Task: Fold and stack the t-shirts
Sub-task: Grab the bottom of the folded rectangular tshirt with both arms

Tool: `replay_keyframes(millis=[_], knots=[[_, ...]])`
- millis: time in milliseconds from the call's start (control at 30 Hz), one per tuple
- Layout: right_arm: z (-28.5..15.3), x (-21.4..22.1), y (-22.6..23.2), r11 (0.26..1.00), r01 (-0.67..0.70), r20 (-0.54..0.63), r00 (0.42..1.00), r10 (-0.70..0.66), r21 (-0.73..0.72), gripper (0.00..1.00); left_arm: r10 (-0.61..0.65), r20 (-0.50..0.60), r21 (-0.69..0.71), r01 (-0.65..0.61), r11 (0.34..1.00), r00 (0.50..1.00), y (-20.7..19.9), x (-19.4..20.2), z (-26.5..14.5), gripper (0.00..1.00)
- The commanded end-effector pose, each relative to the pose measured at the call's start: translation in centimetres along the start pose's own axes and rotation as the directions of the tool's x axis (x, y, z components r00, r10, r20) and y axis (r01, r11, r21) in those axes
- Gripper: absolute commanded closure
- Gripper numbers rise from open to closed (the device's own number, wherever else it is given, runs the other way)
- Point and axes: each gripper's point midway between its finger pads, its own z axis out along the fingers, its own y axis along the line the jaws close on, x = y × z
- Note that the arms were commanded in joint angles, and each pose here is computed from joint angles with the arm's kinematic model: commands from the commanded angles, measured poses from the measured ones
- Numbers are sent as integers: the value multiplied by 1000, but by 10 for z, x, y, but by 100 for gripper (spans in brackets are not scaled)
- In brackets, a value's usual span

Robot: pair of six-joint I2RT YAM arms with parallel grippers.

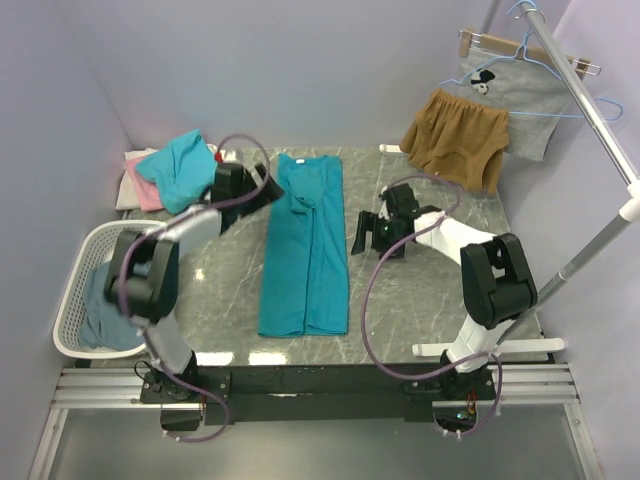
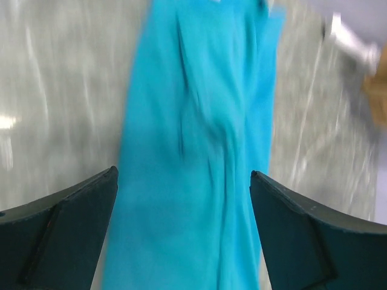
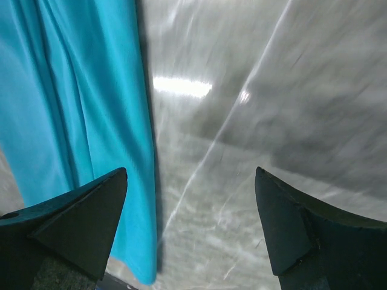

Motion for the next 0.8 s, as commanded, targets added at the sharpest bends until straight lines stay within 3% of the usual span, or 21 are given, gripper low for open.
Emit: replay_keyframes(millis=[0, 67, 100, 133, 267, 433, 767], knots=[[-10, 26, 21, 996, 69, 18, 997, -69, -57, 8, -50, -26, -153, 45, 987, 998, 36, 75, -63, 5], [-9, 44, 26, 994, 86, 3, 996, -86, -71, 8, -68, -16, -148, 65, 987, 998, 33, 84, -88, 6], [-8, 50, 29, 993, 81, -8, 997, -82, -87, 8, -52, -73, -207, 36, 978, 996, 47, 111, -102, 6], [-9, 54, 32, 992, 85, -4, 996, -86, -96, 9, -40, -65, -241, 23, 970, 997, 54, 115, -111, 6], [-4, 89, 41, 988, 89, -49, 994, -96, -125, 10, -61, -78, -241, 41, 970, 995, 67, 143, -154, 5], [-6, 117, 45, 990, 48, -76, 995, -58, -129, 12, -119, -101, -227, 94, 969, 988, 75, 165, -182, 7], [-17, 173, 43, 994, -39, -130, 991, 25, -104, 16, -174, -250, -196, 126, 972, 953, 82, 221, -208, 12]])
